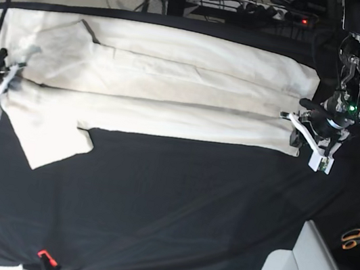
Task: Fold the T-shirt properly
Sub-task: 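Lift the grasped hem edge and fold it toward the collar with both grippers, then lower the folded edge onto the shirt and regrasp the edge with both grippers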
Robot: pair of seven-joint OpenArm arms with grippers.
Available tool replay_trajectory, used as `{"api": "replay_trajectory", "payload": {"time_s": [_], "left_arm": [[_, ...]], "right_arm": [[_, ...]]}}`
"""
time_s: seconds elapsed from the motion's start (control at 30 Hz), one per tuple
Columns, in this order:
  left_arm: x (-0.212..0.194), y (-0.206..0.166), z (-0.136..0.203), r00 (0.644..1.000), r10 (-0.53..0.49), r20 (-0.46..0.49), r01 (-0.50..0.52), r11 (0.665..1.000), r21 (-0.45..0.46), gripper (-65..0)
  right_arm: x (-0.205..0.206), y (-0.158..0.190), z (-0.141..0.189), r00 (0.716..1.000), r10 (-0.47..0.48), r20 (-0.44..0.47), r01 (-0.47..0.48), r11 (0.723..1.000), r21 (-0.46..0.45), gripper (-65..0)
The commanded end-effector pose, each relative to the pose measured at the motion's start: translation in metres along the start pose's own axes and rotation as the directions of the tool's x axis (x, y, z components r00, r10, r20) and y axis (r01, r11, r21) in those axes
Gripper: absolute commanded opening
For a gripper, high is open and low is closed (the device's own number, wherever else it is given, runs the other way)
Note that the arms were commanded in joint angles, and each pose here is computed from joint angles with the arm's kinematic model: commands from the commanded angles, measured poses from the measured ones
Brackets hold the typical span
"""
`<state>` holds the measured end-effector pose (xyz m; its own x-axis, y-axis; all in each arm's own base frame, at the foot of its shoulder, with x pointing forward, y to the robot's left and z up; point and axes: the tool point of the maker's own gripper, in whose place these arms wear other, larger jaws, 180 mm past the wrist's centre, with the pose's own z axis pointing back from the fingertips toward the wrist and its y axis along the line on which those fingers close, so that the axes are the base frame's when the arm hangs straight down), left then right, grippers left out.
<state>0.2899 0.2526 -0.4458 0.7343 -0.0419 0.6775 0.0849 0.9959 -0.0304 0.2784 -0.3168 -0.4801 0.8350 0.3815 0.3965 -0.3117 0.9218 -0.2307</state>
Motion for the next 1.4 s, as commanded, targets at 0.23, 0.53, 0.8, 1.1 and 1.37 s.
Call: {"api": "replay_trajectory", "payload": {"time_s": [0.23, 0.53, 0.8, 1.1, 1.37], "left_arm": [[-0.01, -0.005, -0.007, 0.991, -0.125, -0.04, 0.128, 0.989, 0.067, -65.0], [-0.011, -0.011, -0.008, 0.992, -0.117, -0.037, 0.119, 0.991, 0.061, -65.0], [-0.011, -0.009, -0.008, 0.993, -0.114, -0.038, 0.116, 0.991, 0.064, -65.0], [-0.011, -0.007, -0.008, 0.993, -0.115, -0.039, 0.117, 0.991, 0.067, -65.0], [-0.01, -0.007, -0.008, 0.993, -0.113, -0.036, 0.115, 0.991, 0.068, -65.0]], "right_arm": [[0.023, -0.038, 0.023, 0.997, -0.057, 0.05, 0.062, 0.993, -0.1, -53.3], [0.092, -0.067, 0.072, 0.98, -0.008, 0.198, 0.051, 0.976, -0.212, -27.2], [0.142, -0.046, -0.002, 0.965, -0.085, 0.249, 0.089, 0.996, -0.003, -27.2], [0.139, -0.03, -0.046, 0.909, -0.261, 0.324, 0.245, 0.965, 0.09, -26.9], [0.12, -0.002, -0.058, 0.931, -0.242, 0.274, 0.216, 0.969, 0.121, -27.3]]}}
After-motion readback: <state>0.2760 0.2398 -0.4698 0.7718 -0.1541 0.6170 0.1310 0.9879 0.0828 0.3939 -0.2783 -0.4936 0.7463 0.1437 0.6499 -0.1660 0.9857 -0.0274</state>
